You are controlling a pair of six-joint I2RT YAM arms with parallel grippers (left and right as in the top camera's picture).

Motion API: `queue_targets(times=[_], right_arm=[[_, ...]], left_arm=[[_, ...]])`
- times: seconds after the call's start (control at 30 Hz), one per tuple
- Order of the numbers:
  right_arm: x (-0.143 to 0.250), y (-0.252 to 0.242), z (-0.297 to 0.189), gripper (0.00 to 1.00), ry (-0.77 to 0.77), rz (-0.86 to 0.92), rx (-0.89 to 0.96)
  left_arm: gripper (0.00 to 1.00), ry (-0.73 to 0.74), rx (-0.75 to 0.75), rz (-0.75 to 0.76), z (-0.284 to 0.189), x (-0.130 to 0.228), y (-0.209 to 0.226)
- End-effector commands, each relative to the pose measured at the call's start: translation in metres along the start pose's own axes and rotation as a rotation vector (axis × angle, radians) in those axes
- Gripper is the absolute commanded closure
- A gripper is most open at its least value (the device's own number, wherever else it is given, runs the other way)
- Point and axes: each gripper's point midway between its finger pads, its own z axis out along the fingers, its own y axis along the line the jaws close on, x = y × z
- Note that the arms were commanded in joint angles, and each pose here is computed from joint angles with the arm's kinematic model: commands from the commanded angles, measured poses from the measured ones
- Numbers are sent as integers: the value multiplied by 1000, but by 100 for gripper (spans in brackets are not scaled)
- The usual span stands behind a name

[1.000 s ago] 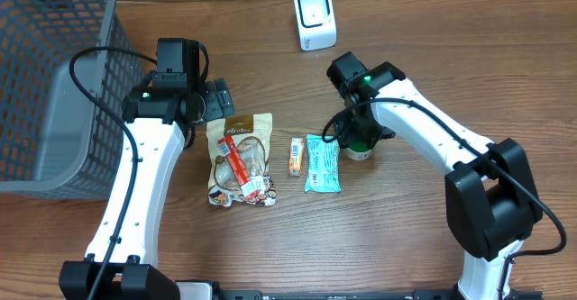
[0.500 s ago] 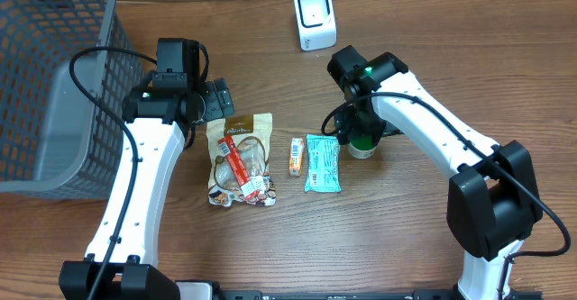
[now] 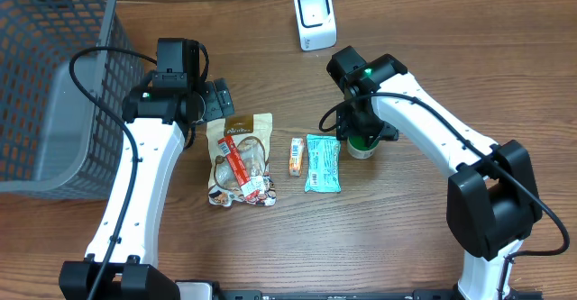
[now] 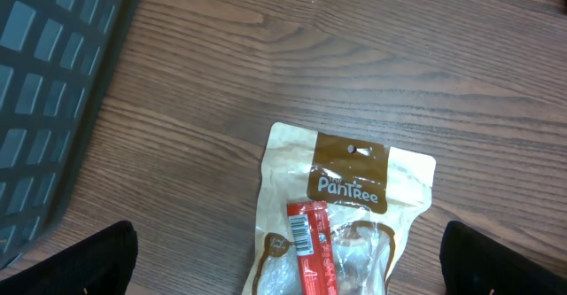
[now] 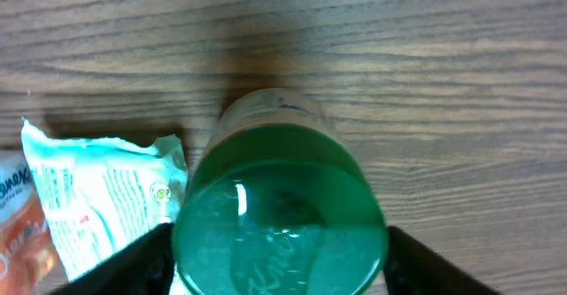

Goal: Scan the item barcode
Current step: 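Lower the right gripper and grasp the green-lidded jar, then lift the jar with the right gripper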

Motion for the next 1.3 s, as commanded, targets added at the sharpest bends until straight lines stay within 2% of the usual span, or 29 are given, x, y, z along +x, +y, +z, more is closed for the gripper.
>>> queue_targets(times=[0.0,0.43,0.53,0.67,0.77,0.8,1.03,1.27], right_arm=[[2,1,2,33,9,12,-6],[-3,3,2,32,-12,-164,-11],[-4,3,2,23,-17,-162,-14],[-7,2,0,21,-21,-121,-19],[-10,4,-8,9,-14,-103,-55],[-11,4,-11,0,-9,-99,-66],[-9,3,-12,0,33,5,-112],[0,9,6,0,42,-10,-108]], left_arm=[[0,-20,2,0,-5,-5,-1],[0,-20,2,1,-5,-5,-1],[0,-20,2,1,-5,-5,-1],[0,-20,2,1,-5,-5,-1],[0,-20,2,1,-5,-5,-1],[0,-20,2,1,-5,-5,-1],[0,-20,2,1,-5,-5,-1],[1,-20,2,1,-5,-5,-1]])
